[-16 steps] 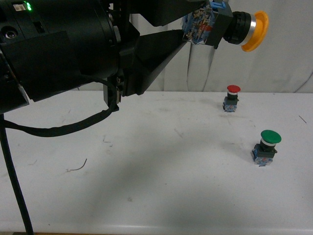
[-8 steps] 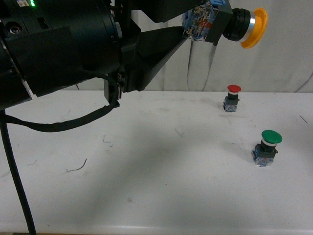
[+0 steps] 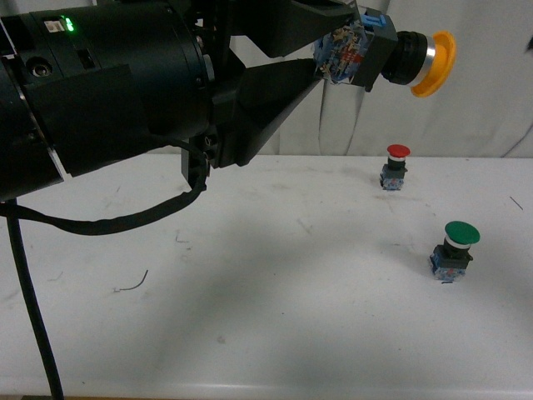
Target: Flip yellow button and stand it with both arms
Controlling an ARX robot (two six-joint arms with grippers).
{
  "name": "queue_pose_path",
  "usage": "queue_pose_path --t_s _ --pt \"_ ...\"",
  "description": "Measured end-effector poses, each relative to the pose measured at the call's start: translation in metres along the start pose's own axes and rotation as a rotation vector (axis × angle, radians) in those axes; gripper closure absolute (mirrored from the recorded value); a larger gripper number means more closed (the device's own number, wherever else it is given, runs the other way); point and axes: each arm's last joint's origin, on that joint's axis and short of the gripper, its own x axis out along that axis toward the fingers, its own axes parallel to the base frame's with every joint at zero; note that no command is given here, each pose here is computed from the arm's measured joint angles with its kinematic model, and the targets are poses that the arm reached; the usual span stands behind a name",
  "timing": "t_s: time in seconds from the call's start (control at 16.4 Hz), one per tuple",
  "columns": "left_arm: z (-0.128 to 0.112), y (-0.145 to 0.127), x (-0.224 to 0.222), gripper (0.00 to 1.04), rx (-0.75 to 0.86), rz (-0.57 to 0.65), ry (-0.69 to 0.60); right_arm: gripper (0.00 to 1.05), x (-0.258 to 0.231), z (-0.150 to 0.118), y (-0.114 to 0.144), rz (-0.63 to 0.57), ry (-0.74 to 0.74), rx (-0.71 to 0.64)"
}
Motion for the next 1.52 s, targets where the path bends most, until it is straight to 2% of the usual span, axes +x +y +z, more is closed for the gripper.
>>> queue_pose_path --t_s 0.12,0.24,0.49,0.61,0.79,1.03,1.4,1.52 --pt "-0.001 0.0 0.0 0.75 -0.001 -0.001 0.006 0.07 0.005 -0.02 -0.015 -0.038 0.067 0.347" --pt "0.0 0.0 0.0 0.75 -0.001 0.001 0.004 0.07 0.014 -0.02 -0.018 -0.042 0.064 0.539" --pt "-0.001 0.0 0.0 0.75 -0.002 0.002 0.008 0.07 0.042 -0.012 -0.019 0.004 0.049 0.688" --pt "0.0 0.001 0.0 0.75 -0.001 0.003 0.007 0.07 0.06 -0.016 -0.018 0.036 0.08 0.71" --pt "0.0 0.001 0.0 0.75 -0.002 0.006 0.006 0.07 0.071 -0.036 -0.005 0.098 0.218 0.743" --pt "0.002 0.002 -0.001 0.75 0.004 0.005 0.0 0.08 0.07 -0.037 -0.003 0.102 0.226 0.765" --pt "0.004 0.002 -0.002 0.75 0.001 0.003 0.0 0.66 0.067 -0.034 -0.005 0.089 0.21 0.77" --pt "0.004 0.002 -0.002 0.75 0.001 0.003 0.001 0.69 0.067 -0.034 -0.005 0.089 0.209 0.78"
